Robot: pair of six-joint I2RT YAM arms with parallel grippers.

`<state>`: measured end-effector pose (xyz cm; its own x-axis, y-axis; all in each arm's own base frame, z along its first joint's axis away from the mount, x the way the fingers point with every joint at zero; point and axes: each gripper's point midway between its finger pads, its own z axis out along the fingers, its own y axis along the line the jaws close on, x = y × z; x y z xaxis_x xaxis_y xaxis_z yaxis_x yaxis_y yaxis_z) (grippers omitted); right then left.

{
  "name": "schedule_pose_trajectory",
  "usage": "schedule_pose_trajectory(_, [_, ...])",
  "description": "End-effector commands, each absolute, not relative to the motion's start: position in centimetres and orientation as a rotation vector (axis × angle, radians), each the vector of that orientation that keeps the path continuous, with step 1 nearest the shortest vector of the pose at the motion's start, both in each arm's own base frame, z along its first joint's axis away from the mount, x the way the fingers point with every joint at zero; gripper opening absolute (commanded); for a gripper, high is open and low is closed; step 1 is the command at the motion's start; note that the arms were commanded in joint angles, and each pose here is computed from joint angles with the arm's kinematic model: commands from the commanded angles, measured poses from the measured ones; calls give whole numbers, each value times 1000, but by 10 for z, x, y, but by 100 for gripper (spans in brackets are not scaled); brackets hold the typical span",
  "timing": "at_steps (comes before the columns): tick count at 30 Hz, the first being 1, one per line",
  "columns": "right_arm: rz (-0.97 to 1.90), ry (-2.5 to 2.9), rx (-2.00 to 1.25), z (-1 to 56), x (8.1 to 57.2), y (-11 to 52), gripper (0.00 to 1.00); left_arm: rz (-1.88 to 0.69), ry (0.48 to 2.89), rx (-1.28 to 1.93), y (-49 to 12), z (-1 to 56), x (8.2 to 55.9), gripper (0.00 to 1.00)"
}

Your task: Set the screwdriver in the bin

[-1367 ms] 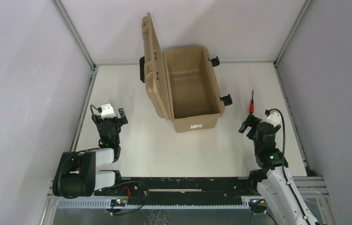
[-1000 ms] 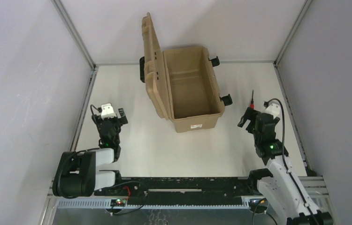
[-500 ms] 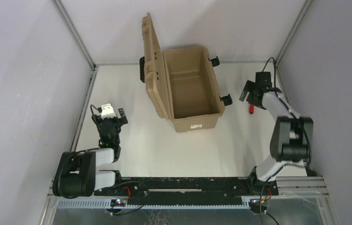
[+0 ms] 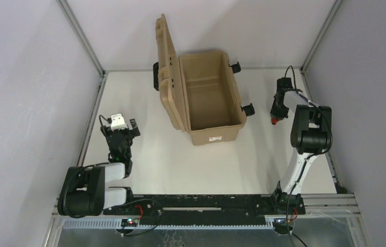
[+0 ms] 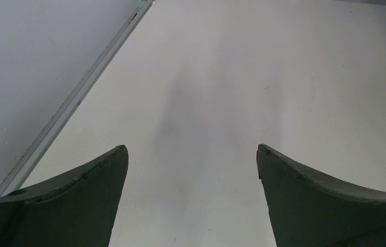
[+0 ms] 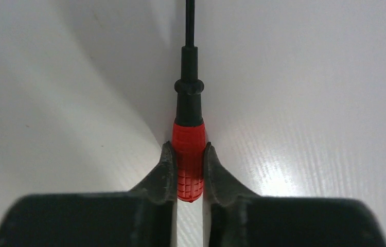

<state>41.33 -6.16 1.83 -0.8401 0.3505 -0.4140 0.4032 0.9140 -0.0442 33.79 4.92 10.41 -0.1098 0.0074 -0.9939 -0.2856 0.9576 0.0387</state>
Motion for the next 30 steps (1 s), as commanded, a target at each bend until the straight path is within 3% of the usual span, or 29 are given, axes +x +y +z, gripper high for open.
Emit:
schedule_pose_trajectory(1, [-217,2720,532,26,406,-76,0,233,1570,-221,50,135,352,100])
schedule_pose_trajectory(8, [-178,2536,441,142,426,-76,0,233,1570,-221,50,135,352,100])
schedule_pose_trajectory(16, [-117,2375,272,276,420,-33,0,233,1570,-220,50,135,352,100])
schedule_pose_trajectory(23, [181,2292,49,331,423,79,0,233,1569,-221,50,135,352,100])
schedule_pose_trajectory(30, [549,2265,-243,320,427,221,1,232,1570,-220,50,135,352,100])
